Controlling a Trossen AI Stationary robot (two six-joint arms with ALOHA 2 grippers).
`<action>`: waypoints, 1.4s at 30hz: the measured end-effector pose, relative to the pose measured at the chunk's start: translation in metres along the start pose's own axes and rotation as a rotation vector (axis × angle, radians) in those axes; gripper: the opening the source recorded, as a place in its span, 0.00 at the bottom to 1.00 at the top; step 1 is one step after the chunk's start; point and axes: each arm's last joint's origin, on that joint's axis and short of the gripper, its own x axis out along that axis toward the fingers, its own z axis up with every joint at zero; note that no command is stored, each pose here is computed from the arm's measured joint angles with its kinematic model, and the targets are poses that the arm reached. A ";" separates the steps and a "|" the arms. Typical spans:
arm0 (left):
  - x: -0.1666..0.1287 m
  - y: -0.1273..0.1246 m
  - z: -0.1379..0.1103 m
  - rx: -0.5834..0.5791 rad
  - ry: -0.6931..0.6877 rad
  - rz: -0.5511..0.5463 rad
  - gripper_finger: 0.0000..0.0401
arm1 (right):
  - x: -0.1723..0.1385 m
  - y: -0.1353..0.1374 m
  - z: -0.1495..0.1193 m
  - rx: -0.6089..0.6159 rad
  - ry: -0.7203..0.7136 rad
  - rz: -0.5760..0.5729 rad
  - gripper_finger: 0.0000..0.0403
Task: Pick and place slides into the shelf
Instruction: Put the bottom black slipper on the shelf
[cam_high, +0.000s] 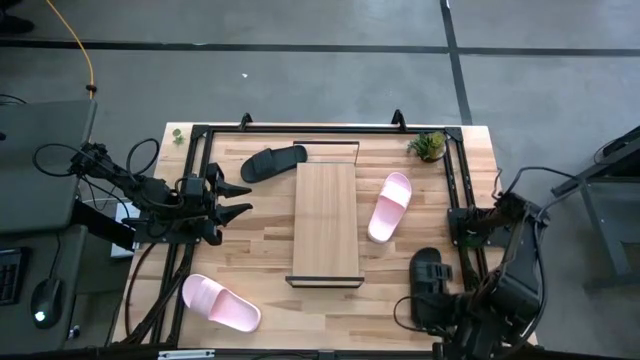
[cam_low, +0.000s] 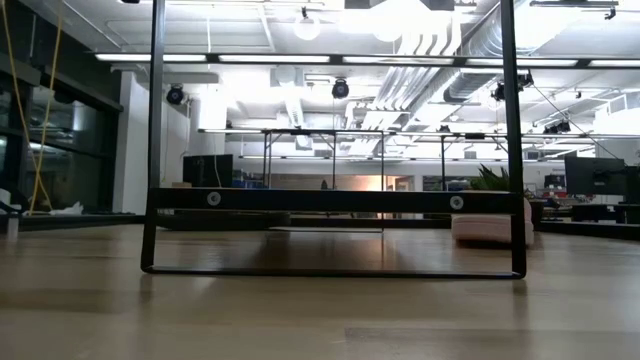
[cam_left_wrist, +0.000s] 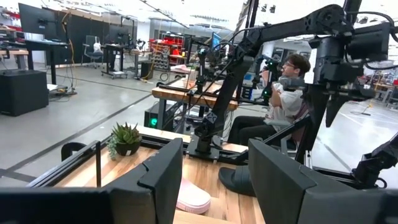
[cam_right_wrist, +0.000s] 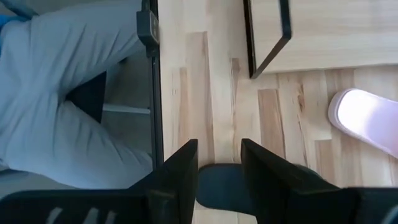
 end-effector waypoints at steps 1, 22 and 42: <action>0.000 0.000 0.000 0.000 0.000 0.000 0.42 | 0.003 0.003 -0.001 -0.005 0.008 -0.005 0.28; 0.000 0.000 -0.004 0.019 0.037 0.003 0.42 | 0.089 0.048 -0.010 0.056 0.214 -0.138 0.28; -0.001 0.002 -0.014 0.012 0.118 0.014 0.42 | 0.148 0.069 -0.023 0.202 0.277 -0.280 0.28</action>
